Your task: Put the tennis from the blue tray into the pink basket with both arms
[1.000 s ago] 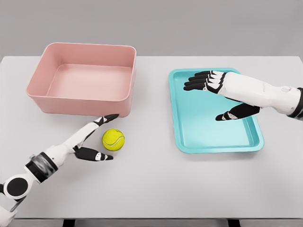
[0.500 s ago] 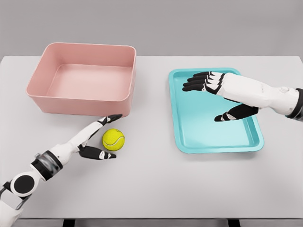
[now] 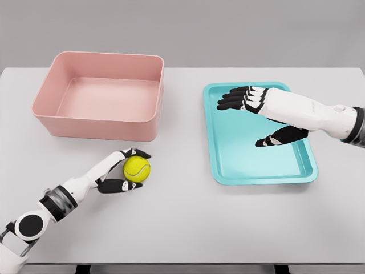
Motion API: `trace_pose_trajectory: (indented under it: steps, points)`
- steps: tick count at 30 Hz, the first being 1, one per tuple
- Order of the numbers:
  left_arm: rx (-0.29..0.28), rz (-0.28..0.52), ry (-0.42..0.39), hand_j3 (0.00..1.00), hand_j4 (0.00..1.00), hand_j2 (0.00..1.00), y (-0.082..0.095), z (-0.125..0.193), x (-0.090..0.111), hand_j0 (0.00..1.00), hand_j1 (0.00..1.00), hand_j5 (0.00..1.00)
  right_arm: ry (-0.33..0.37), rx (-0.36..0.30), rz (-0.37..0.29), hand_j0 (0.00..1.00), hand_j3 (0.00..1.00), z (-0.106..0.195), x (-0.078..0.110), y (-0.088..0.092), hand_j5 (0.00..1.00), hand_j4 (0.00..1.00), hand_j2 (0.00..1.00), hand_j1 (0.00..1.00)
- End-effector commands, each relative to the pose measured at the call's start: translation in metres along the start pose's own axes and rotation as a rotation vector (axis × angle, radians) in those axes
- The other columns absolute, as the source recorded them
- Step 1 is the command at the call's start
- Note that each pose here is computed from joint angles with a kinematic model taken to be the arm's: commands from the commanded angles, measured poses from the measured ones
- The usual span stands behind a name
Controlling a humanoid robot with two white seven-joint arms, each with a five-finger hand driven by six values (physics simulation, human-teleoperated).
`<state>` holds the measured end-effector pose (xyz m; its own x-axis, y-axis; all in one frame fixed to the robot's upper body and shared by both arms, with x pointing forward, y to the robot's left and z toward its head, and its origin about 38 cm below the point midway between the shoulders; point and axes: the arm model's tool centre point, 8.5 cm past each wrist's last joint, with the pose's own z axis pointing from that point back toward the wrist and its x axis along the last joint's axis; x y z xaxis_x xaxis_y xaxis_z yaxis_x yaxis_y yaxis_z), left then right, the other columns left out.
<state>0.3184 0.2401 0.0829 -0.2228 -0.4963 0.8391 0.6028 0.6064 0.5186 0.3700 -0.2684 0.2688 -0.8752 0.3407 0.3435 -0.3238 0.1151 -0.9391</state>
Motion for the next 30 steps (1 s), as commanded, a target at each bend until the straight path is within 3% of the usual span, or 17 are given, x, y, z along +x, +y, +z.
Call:
trace_pose_trajectory:
  steps: [1, 5, 20, 23, 30]
  points:
    - [0.0, -0.002, -0.014, 0.46, 0.46, 0.46, 0.0, 0.0, 0.003, 0.46, 0.46, 0.46, -0.001, -0.005, -0.007, 1.0, 1.0, 0.0, 0.0, -0.001, 1.0, 1.0, 1.0, 1.0]
    - [0.006, -0.013, -0.056, 0.42, 0.42, 0.42, 0.004, -0.002, 0.01, 0.42, 0.42, 0.42, -0.001, -0.005, -0.007, 1.0, 1.0, 0.0, 0.0, -0.001, 1.0, 1.0, 1.0, 1.0]
    - [0.025, -0.091, -0.455, 0.39, 0.39, 0.39, 0.014, 0.006, 0.055, 0.39, 0.39, 0.39, -0.011, -0.019, 0.003, 1.0, 1.0, -0.003, 0.001, -0.005, 1.0, 1.0, 1.0, 1.0]
    - [0.033, -0.101, -0.489, 0.39, 0.39, 0.39, 0.019, 0.006, 0.06, 0.39, 0.39, 0.39, -0.011, -0.019, 0.001, 1.0, 1.0, -0.003, 0.001, -0.004, 1.0, 1.0, 1.0, 1.0]
    - [0.084, -0.14, -0.56, 0.39, 0.39, 0.39, 0.052, -0.001, 0.081, 0.39, 0.39, 0.39, -0.008, -0.018, 0.004, 1.0, 1.0, -0.002, 0.001, -0.005, 1.0, 1.0, 1.0, 1.0]
